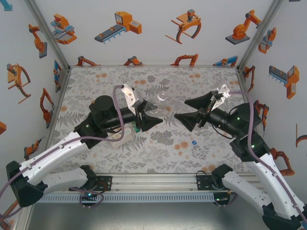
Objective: Screw on the bottle caps
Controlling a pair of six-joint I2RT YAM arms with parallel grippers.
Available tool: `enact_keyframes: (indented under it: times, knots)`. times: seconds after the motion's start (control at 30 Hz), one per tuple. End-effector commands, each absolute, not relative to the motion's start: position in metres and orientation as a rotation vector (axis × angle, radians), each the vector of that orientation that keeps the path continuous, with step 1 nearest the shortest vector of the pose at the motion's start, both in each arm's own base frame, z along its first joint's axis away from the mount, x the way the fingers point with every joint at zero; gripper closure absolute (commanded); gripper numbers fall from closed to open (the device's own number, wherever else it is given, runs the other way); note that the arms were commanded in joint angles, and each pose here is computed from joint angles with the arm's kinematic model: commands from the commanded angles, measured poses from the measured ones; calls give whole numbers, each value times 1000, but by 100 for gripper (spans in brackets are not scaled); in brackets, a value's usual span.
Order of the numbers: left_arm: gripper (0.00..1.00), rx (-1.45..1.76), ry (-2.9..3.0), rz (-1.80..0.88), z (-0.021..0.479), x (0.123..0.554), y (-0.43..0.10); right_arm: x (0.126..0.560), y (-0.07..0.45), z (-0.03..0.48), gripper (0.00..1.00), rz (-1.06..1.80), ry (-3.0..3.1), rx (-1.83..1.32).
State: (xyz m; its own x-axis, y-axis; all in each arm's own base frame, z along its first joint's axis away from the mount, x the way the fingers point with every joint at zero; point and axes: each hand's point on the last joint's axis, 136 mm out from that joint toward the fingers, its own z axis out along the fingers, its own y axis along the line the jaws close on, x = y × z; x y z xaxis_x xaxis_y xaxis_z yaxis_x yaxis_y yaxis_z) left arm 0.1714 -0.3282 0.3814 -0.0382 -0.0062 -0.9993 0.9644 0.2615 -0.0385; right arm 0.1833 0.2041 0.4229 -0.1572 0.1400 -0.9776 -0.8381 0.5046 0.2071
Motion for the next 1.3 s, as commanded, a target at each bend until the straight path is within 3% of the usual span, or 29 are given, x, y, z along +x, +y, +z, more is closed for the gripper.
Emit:
enact_keyframes:
  times: [0.0,0.27,0.6,0.9,1.27]
  knots:
    - [84,901,1424,-953,373,185,-311,206,182,374,27,793,1716,-513]
    - [100,842,1502,-967,357,179,-294,223,144,265,30,546,2130,-283]
    - [100,757,1532,-973,345,177,-278,208,116,151,32,370,2479,-95]
    - [100,793,1567,-976,336,178,-286,219,103,111,38,180,2629,-7]
    - [100,824,1576,-959,336,181,-291,233,108,79,49,157,2755,34]
